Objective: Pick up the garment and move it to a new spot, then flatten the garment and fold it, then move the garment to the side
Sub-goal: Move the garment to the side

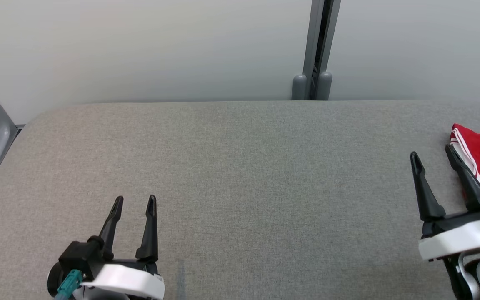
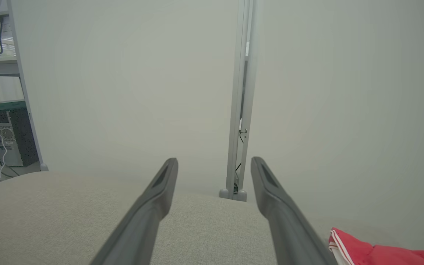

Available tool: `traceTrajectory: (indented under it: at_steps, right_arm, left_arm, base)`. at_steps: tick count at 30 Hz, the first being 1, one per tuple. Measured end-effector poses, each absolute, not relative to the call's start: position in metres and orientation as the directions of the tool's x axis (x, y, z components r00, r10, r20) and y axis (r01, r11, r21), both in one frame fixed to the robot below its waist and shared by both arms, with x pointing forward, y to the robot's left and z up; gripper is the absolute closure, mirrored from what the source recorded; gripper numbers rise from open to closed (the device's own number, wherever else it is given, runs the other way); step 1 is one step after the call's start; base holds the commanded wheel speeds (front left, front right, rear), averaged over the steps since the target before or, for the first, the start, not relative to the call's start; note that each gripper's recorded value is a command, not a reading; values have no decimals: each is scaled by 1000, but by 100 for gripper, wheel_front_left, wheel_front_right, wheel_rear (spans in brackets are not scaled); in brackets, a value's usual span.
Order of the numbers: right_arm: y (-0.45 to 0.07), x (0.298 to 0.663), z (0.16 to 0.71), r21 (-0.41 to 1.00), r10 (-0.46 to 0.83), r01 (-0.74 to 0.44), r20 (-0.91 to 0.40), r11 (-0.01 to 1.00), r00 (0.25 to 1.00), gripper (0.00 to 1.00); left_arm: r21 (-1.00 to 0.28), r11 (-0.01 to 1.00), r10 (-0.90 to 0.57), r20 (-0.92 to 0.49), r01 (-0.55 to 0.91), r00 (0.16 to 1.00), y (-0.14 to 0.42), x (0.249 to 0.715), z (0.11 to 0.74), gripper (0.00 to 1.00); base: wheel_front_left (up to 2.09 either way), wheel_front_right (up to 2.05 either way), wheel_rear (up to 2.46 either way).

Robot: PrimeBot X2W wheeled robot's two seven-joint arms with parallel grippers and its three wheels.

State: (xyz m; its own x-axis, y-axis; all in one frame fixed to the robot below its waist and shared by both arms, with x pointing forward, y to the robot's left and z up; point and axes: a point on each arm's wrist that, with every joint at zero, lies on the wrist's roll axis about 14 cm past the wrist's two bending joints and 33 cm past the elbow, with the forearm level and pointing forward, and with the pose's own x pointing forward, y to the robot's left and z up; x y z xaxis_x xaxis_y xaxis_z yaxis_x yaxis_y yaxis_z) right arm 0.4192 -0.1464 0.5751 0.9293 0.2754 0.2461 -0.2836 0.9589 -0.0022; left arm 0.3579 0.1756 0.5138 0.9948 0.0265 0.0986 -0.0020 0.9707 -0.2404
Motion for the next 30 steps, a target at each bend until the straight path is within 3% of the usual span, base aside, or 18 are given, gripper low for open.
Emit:
traceTrajectory:
  at_steps: [12,30]
  right_arm:
    - [-148,390,566,55,181,-202,258,978,949,0]
    - [-140,382,553,32,195,-207,222,978,955,0]
  left_arm:
    - [-235,972,4,76,14,997,168,338,504,0]
    - [-224,974,-3,76,20,997,165,339,504,0]
  base:
    - [0,0,0]
    - [0,0,0]
